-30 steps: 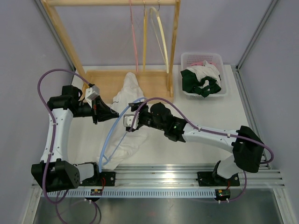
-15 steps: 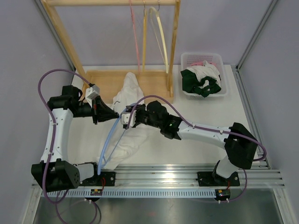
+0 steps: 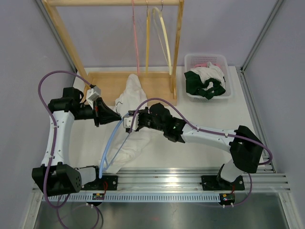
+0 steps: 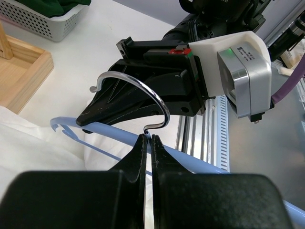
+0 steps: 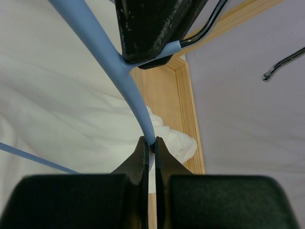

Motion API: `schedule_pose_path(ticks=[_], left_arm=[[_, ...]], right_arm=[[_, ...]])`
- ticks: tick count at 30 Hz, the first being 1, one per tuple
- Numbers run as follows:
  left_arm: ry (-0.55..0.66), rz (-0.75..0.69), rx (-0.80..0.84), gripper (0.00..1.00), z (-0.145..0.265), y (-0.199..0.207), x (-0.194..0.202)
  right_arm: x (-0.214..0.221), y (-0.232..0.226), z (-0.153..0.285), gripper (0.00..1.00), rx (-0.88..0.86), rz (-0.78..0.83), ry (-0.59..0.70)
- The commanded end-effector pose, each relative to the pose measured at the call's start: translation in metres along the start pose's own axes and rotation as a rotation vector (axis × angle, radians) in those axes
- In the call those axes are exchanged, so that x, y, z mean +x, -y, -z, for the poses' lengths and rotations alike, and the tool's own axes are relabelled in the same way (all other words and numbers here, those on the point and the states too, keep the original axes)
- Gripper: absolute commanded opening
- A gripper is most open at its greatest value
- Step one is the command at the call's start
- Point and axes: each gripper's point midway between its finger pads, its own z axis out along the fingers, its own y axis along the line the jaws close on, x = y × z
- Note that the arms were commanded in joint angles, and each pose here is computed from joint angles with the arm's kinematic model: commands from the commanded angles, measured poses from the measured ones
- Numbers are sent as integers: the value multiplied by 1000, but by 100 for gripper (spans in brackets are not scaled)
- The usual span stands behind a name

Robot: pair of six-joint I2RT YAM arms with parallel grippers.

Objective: Remove the t-shirt from the hanger
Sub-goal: Pass the hanger from the left arm to the right

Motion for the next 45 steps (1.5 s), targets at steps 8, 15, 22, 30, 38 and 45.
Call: schedule_pose_path(ticks=[8, 15, 22, 30, 38, 45], left_arm=[[86, 145, 66, 17, -2, 33, -17], [79, 141, 64, 45, -2, 31, -15], [53, 124, 48, 76, -1, 26, -14], [-35, 177, -42, 91, 2, -3, 0], [32, -52, -546, 97, 24, -60, -16], [-17, -100, -633, 99, 31, -53, -20]], right_arm=[[-16, 37, 19, 0, 120, 61, -27], [-10, 38, 24, 0, 161, 99, -94], [5, 48, 40, 0, 229, 141, -214], [10, 46, 42, 0, 265, 197, -308], [2, 47, 49, 0, 278, 198, -286], [2, 48, 49, 0, 287, 202, -308]])
